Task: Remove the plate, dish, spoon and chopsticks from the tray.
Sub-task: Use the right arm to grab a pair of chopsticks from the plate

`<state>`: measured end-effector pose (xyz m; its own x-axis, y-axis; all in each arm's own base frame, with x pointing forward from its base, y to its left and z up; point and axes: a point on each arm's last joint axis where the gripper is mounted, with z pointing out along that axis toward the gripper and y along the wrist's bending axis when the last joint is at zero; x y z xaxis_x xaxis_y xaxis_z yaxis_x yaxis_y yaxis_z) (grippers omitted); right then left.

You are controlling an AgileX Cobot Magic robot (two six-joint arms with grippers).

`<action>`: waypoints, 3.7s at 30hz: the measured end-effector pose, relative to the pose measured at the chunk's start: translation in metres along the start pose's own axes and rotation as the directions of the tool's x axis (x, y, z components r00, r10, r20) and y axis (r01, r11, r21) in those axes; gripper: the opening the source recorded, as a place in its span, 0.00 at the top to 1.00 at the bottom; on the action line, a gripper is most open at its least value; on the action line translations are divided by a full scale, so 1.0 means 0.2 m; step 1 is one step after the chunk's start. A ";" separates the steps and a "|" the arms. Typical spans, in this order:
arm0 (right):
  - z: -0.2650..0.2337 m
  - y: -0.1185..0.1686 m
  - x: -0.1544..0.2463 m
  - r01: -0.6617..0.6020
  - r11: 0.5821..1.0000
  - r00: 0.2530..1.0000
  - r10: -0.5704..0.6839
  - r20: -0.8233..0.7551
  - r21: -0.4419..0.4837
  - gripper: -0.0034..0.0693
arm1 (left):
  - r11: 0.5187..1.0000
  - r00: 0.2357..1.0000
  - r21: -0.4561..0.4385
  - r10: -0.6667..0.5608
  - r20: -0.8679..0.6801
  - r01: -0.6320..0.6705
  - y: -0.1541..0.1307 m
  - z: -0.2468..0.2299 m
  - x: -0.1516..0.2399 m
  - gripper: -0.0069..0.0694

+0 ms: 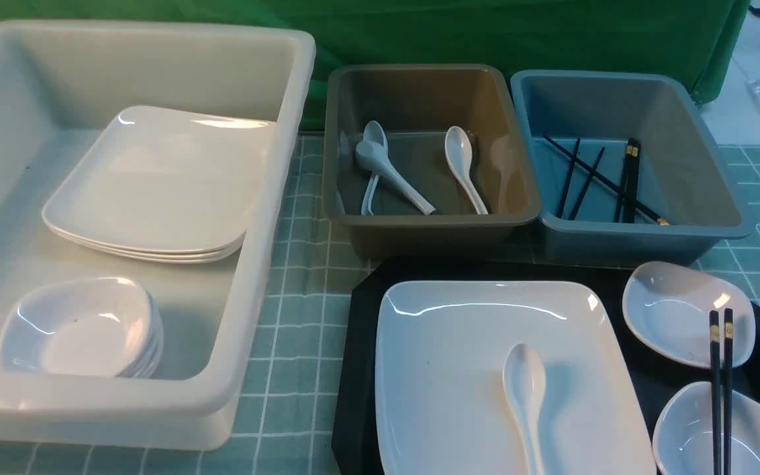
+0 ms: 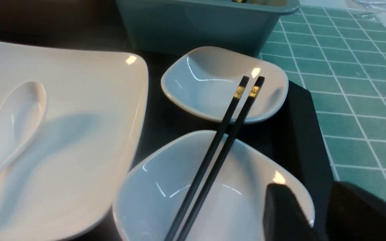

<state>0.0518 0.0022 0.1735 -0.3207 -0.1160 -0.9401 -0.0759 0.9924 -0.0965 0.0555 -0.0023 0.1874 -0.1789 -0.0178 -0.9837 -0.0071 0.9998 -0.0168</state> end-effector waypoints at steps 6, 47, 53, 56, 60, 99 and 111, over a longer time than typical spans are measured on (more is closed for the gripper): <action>0.00 0.00 0.00 0.000 1.000 1.000 0.000 0.000 0.000 0.62 | 1.000 1.000 0.000 0.000 0.000 0.000 0.00 0.00 0.00 0.89; -0.17 -0.04 -0.43 -0.499 0.823 0.690 0.567 0.450 -0.271 0.77 | 0.839 0.792 0.151 -0.544 0.276 0.523 -0.01 -0.29 -0.97 0.89; -0.20 -0.04 -0.82 -0.311 0.941 0.936 0.328 0.130 -0.132 0.91 | 0.922 0.886 0.100 -0.322 -0.333 0.373 -0.10 -0.04 -1.04 0.89; -0.09 -0.04 -0.97 -0.221 0.969 0.967 0.203 -0.152 -0.113 0.92 | 0.900 0.789 0.200 -0.212 -0.576 0.388 -0.16 0.10 -0.98 0.89; 0.06 -0.03 -1.04 -0.177 0.976 0.908 0.113 -0.404 -0.126 0.92 | 0.878 0.754 0.257 -0.161 -0.637 0.404 -0.19 0.17 -0.96 0.90; 1.36 -0.14 -0.51 -0.267 0.953 0.421 0.247 -0.873 0.141 0.39 | 0.901 0.654 0.326 0.063 -0.754 0.288 -0.23 0.09 -0.70 0.91; 1.37 -0.14 -0.50 -0.268 0.953 0.435 0.250 -0.865 0.141 0.73 | 0.901 0.660 0.325 0.060 -0.749 0.287 -0.23 0.10 -0.71 0.91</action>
<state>0.3447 -0.0035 0.1813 -0.9751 0.1628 -0.1505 0.1465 0.9827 0.1136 0.1001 -0.0447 0.3235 -0.8555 0.0451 -0.5159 0.2619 0.8971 -0.3559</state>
